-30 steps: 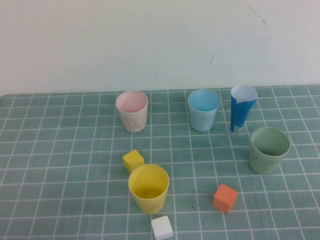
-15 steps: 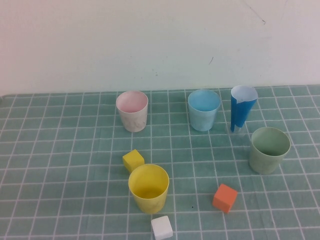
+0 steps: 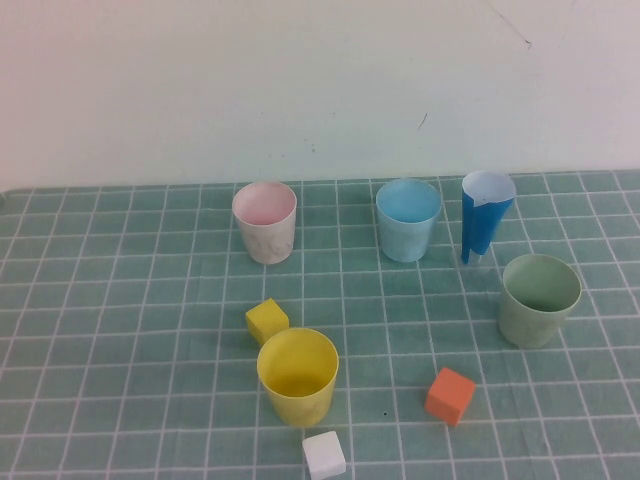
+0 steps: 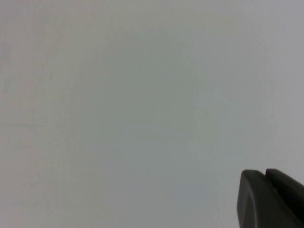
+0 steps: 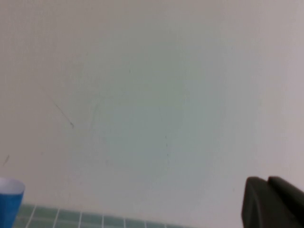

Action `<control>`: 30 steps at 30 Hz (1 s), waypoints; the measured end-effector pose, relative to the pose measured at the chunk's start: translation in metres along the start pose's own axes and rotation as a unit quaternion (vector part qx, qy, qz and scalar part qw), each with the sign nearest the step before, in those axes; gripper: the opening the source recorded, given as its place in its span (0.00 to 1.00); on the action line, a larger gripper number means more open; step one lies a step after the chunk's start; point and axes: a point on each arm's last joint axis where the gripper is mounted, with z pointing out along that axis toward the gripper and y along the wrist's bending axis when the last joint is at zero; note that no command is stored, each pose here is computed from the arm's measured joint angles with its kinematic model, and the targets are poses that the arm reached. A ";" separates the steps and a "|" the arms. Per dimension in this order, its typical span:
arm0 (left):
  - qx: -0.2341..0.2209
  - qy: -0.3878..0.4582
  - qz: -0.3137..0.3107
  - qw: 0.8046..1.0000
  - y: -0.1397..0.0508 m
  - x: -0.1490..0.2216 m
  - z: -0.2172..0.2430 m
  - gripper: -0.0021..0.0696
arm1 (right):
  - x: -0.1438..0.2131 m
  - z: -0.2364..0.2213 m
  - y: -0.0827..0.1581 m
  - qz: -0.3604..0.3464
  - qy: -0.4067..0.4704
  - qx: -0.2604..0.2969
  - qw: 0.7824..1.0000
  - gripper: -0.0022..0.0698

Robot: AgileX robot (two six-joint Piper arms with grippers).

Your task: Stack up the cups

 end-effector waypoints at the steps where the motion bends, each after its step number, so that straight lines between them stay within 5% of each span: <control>1: 0.001 0.018 0.000 1.000 -0.001 -0.004 0.005 0.03 | -0.005 0.000 -0.002 0.000 0.012 0.000 1.000 0.03; 5: 0.003 0.150 -0.003 0.989 -0.008 -0.015 0.036 0.03 | -0.004 0.009 -0.004 0.000 0.105 -0.011 0.994 0.03; 15: 0.044 0.405 -0.041 0.912 -0.021 0.014 0.135 0.03 | 0.026 0.033 0.017 -0.012 0.294 -0.132 0.947 0.03; 19: 0.098 0.458 -0.046 0.882 -0.028 0.041 0.169 0.03 | 0.030 0.038 0.026 -0.028 0.309 -0.189 0.932 0.03; 24: 0.141 0.472 -0.037 0.869 -0.037 0.080 0.206 0.03 | 0.036 0.045 0.031 -0.022 0.333 -0.215 0.918 0.03; 30: 0.209 0.507 -0.018 0.836 -0.075 0.119 0.228 0.03 | 0.041 0.052 0.035 -0.018 0.352 -0.235 0.906 0.03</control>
